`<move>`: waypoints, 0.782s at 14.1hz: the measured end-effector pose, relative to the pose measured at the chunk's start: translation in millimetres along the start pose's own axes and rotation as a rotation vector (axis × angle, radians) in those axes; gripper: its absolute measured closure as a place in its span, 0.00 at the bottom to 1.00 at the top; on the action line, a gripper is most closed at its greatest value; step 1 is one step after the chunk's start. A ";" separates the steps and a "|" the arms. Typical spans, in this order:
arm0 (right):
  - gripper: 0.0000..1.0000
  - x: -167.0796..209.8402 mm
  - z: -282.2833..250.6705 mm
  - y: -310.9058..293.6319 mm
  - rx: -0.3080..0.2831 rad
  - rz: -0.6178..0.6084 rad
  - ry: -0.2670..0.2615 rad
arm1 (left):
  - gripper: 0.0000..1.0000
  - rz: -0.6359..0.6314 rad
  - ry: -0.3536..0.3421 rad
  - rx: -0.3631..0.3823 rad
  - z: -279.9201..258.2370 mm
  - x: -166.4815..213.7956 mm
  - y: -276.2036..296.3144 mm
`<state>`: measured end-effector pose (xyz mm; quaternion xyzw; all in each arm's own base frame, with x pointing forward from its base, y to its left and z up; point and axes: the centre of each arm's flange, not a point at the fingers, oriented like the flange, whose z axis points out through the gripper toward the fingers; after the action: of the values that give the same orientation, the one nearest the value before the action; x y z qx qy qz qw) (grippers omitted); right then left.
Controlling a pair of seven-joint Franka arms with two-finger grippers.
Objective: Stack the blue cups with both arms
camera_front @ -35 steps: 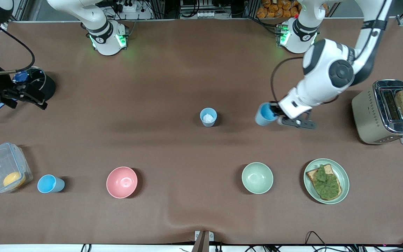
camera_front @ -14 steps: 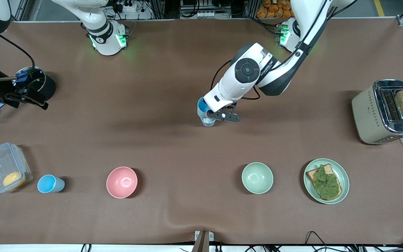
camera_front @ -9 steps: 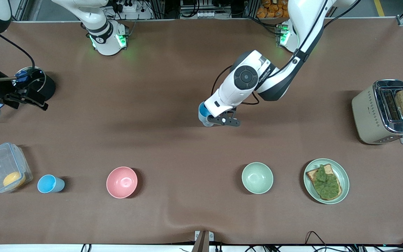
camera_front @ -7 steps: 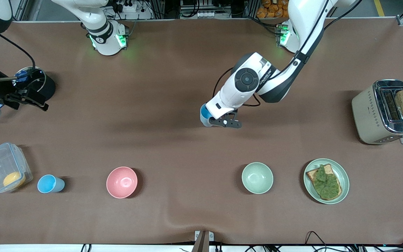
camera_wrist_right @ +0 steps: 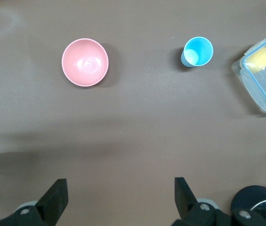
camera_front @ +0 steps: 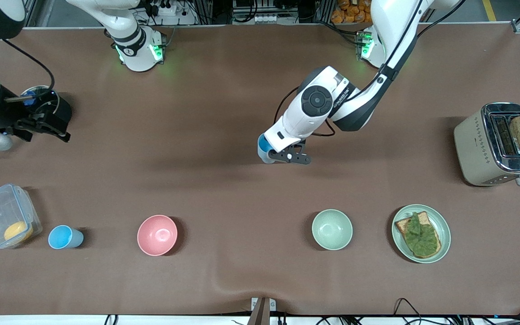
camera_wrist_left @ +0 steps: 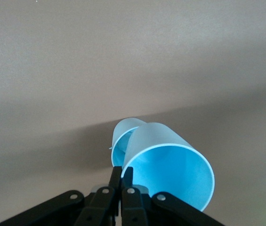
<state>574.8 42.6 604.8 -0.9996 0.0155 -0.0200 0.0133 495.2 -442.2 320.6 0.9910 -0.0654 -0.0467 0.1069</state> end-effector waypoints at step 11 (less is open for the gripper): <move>0.00 3.1 -0.1 -4.1 0.003 -0.007 0.025 | 0.74 -0.003 -0.023 0.022 11.1 -8.7 -8.3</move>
<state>578.0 46.6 605.1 -0.9993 0.0121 -0.0325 0.0144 486.4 -435.2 308.6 0.9916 -0.0658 -0.0577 0.0953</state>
